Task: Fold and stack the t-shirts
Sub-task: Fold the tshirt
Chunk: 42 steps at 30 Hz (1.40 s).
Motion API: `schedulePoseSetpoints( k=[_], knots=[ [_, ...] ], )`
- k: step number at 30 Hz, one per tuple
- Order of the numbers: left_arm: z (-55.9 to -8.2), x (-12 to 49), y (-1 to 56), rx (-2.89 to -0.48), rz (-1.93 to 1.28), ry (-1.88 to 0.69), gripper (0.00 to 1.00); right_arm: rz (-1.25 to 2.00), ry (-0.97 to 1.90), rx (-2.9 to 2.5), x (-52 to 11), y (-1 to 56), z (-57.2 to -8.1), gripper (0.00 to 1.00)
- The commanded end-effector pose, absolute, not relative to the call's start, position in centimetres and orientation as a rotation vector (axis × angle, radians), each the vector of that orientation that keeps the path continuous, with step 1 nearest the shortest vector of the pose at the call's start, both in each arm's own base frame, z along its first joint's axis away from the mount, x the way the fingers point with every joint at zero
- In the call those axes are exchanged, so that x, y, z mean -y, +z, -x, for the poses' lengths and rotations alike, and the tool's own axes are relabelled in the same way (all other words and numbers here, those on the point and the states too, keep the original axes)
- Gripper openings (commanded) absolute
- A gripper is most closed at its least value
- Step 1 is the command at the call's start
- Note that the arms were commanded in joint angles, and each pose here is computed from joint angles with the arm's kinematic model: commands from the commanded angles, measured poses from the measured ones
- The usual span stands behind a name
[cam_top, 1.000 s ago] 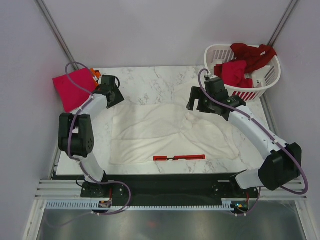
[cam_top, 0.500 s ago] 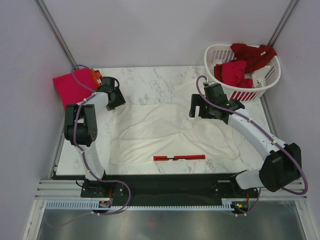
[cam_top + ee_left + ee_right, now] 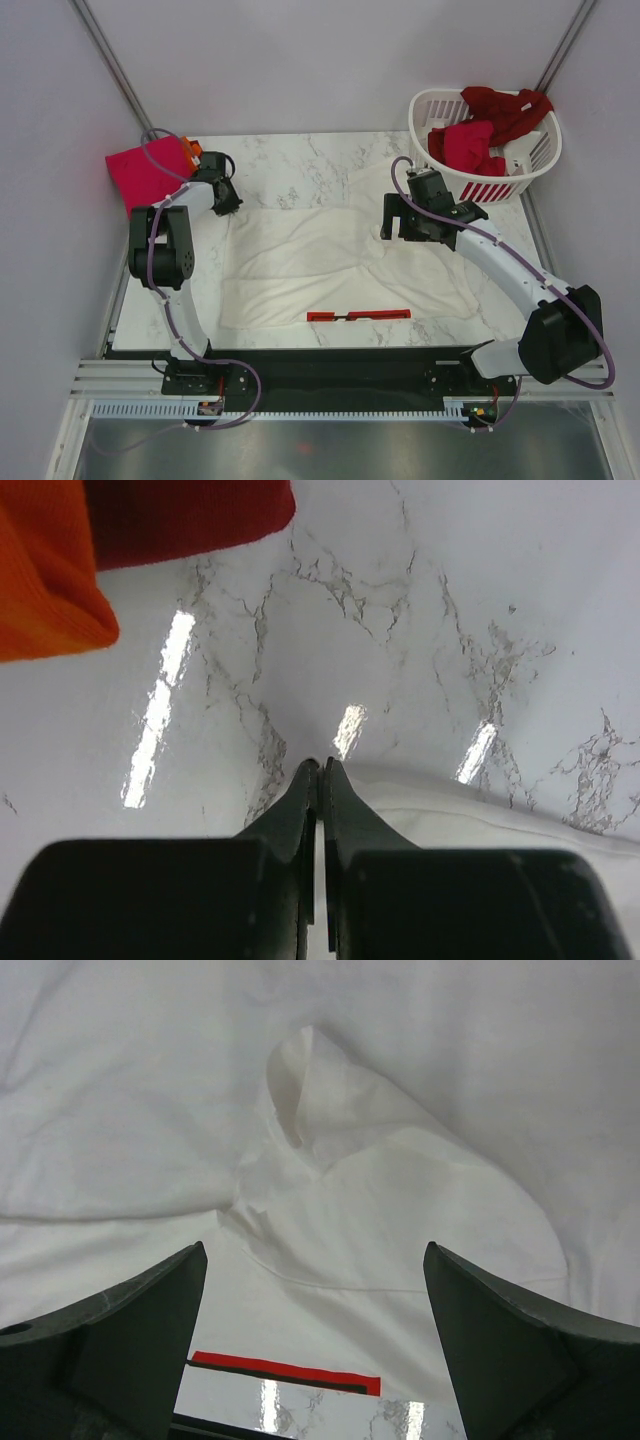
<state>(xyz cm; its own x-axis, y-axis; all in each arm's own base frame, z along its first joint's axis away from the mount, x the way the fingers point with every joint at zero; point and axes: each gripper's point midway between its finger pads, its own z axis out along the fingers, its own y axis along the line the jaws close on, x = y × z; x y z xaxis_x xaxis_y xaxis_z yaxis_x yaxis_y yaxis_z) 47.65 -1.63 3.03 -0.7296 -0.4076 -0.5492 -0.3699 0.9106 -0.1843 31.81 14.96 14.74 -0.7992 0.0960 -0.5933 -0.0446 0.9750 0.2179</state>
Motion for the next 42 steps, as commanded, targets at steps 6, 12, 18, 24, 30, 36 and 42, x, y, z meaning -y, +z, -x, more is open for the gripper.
schedulePoseSetpoints(
  k=[6,12,18,24,30,36,42],
  knots=[
    [-44.4,-2.7,9.1,-2.411,0.709,0.147,0.02,-0.032,0.289,-2.428,-15.4,16.0,-33.6,0.98],
    [-41.2,-6.3,15.2,-2.322,0.773,0.118,0.02,-0.038,0.379,-2.37,-18.0,17.8,-37.1,0.98],
    [-40.7,-5.4,14.7,-2.473,0.662,0.082,0.07,-0.007,0.401,-2.338,-21.1,17.9,-43.8,0.98],
    [-39.1,-3.6,10.4,-2.668,0.598,-0.004,0.07,-0.054,0.403,-2.289,-23.1,15.7,-54.4,0.98],
    [-38.9,-2.7,10.1,-2.66,0.607,-0.005,0.06,-0.113,0.386,-2.203,-21.6,13.2,-62.6,0.97],
    [-39.0,-1.9,10.8,-2.644,0.604,-0.042,0.06,-0.098,0.319,-2.134,-20.6,10.0,-66.0,0.95],
    [-38.9,-0.9,11.3,-2.635,0.573,-0.068,0.06,-0.145,0.345,-2.142,-20.3,6.2,-67.3,0.95]
  ],
)
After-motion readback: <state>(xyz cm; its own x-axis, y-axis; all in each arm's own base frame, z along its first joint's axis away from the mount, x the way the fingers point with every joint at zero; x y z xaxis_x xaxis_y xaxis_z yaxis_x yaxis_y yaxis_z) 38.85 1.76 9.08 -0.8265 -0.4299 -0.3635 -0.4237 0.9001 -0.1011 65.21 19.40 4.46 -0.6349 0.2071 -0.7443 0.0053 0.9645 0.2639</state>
